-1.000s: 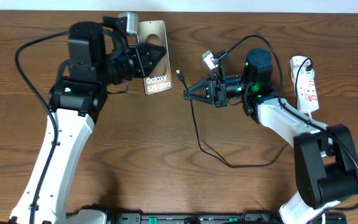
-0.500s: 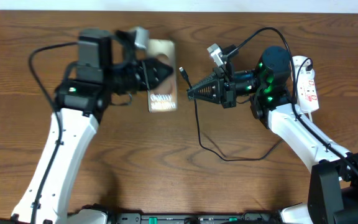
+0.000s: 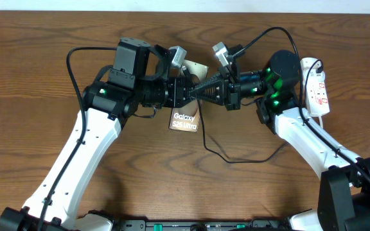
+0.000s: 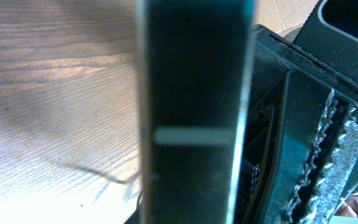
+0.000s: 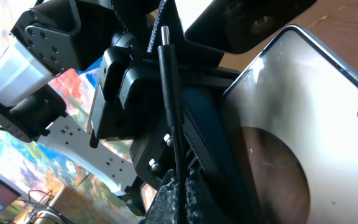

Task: Plug charger to phone and switch on socket

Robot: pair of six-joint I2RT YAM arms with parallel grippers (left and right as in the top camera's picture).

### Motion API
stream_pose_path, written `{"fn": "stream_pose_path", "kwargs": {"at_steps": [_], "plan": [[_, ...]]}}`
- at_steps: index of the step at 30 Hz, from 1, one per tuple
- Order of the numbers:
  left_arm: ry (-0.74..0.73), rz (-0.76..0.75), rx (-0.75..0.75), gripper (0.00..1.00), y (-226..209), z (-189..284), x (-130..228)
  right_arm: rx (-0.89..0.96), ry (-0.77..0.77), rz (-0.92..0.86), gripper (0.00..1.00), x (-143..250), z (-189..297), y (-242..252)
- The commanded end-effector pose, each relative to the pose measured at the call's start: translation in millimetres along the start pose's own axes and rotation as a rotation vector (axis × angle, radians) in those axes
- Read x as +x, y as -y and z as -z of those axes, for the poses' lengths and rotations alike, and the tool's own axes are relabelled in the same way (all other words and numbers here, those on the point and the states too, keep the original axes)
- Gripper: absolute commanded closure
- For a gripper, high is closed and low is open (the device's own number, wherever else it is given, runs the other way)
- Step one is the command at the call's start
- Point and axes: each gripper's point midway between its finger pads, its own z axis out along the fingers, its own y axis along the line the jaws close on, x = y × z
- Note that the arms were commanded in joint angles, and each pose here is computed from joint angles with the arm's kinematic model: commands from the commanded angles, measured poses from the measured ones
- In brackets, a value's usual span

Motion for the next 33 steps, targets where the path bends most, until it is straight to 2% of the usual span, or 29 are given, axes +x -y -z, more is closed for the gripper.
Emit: {"fn": "stream_pose_path", "kwargs": {"at_steps": [1, 5, 13, 16, 23, 24, 25, 27, 31, 32, 33], "plan": [[0.006, -0.053, 0.049, 0.93, 16.1, 4.2, -3.6, 0.006, 0.010, 0.005, 0.98, -3.4, -3.2, -3.0], [0.006, -0.053, 0.049, 0.93, 16.1, 4.2, -3.6, 0.011, 0.015, 0.005, 0.98, -4.3, -3.1, -2.1], [0.006, -0.053, 0.049, 0.93, 16.1, 4.2, -3.6, 0.016, 0.021, 0.005, 0.90, -5.1, -4.6, -1.5], [0.006, -0.053, 0.049, 0.93, 16.1, 4.2, -3.6, 0.021, 0.027, 0.005, 0.99, -5.9, -5.6, -0.6], [0.006, -0.053, 0.049, 0.93, 16.1, 4.2, -3.5, 0.025, 0.033, 0.009, 0.99, -6.8, -7.1, 0.0], [0.006, -0.053, 0.049, 0.93, 16.1, 4.2, -3.5, 0.028, 0.035, 0.008, 0.97, -7.3, -7.1, 0.4], [0.006, -0.053, 0.049, 0.93, 16.1, 4.2, -3.5, 0.031, 0.038, 0.008, 0.90, -7.7, -7.1, 0.9], [0.006, -0.054, 0.049, 0.93, 16.1, 4.2, -3.5, 0.033, 0.040, 0.009, 0.99, -8.0, -7.1, 1.3], [0.006, -0.053, 0.049, 0.93, 16.1, 4.2, -3.5, 0.033, 0.041, 0.010, 0.99, -8.2, -7.0, 1.3], [0.006, -0.054, 0.049, 0.93, 16.1, 4.2, -3.6, 0.036, 0.043, 0.009, 0.96, -8.6, -7.0, 1.9], [0.006, -0.053, 0.049, 0.93, 16.1, 4.2, -3.6, 0.038, 0.045, 0.009, 0.88, -8.9, -7.0, 2.2]]}}
